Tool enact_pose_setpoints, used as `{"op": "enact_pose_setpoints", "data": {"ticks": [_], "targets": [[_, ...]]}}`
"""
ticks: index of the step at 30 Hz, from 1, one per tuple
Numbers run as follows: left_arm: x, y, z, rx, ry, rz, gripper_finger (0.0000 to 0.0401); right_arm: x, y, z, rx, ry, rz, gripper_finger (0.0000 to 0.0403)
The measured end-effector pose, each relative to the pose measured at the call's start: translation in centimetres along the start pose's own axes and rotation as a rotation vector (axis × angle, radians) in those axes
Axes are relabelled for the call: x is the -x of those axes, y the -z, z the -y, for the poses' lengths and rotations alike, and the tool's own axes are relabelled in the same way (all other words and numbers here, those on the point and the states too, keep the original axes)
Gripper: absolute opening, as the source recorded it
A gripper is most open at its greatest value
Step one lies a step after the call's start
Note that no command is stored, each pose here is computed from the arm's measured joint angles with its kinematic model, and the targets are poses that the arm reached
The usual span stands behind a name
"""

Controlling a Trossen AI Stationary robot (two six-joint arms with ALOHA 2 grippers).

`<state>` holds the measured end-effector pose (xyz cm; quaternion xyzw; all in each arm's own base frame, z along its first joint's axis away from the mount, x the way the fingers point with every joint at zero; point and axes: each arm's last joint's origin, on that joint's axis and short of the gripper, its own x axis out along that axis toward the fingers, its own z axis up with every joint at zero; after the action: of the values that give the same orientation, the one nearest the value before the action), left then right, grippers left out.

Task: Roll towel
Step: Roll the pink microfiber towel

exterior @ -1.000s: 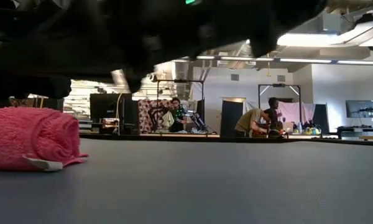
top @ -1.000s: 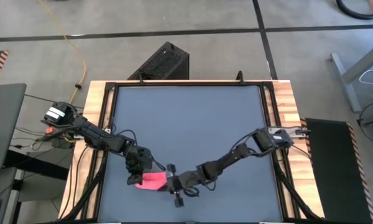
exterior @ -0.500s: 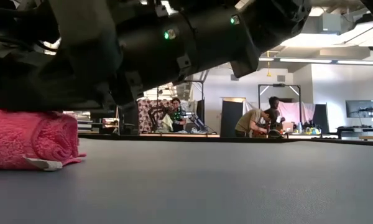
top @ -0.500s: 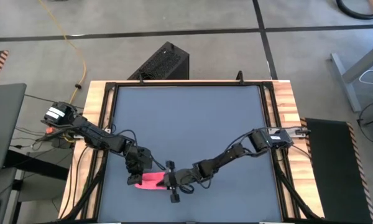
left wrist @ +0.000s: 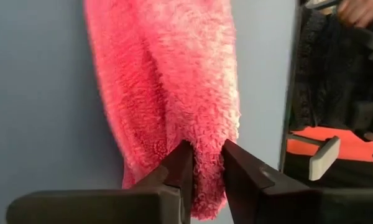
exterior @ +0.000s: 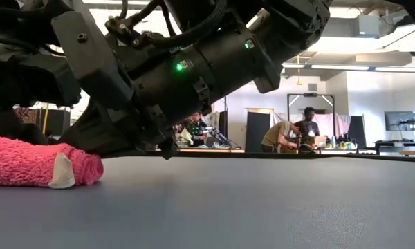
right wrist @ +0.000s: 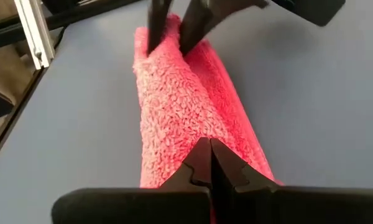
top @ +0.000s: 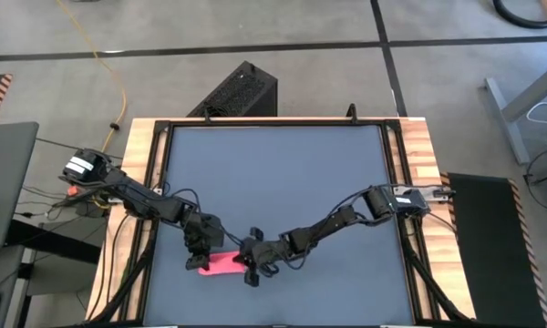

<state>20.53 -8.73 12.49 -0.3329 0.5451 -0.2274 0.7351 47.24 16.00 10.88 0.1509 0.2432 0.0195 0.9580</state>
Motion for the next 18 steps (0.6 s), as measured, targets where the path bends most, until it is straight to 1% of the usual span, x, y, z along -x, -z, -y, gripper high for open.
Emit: {"op": "enact_pose_setpoints", "data": {"ticks": [5,10,18], "targets": [[0.6,0.0,0.2,-0.011,0.002,0.009,0.007,-0.1,0.2,0.1,-0.027,0.006,-0.008,0.0015],[1.8,0.4,0.4,-0.027,-0.025,0.009,0.0071,-0.1,0.2,0.1,-0.028,0.007,-0.007,0.0015],[4.6,2.2,0.8,-0.007,-0.136,0.009,0.0071,-0.1,0.2,0.1,-0.027,0.009,-0.011,0.0015]]}}
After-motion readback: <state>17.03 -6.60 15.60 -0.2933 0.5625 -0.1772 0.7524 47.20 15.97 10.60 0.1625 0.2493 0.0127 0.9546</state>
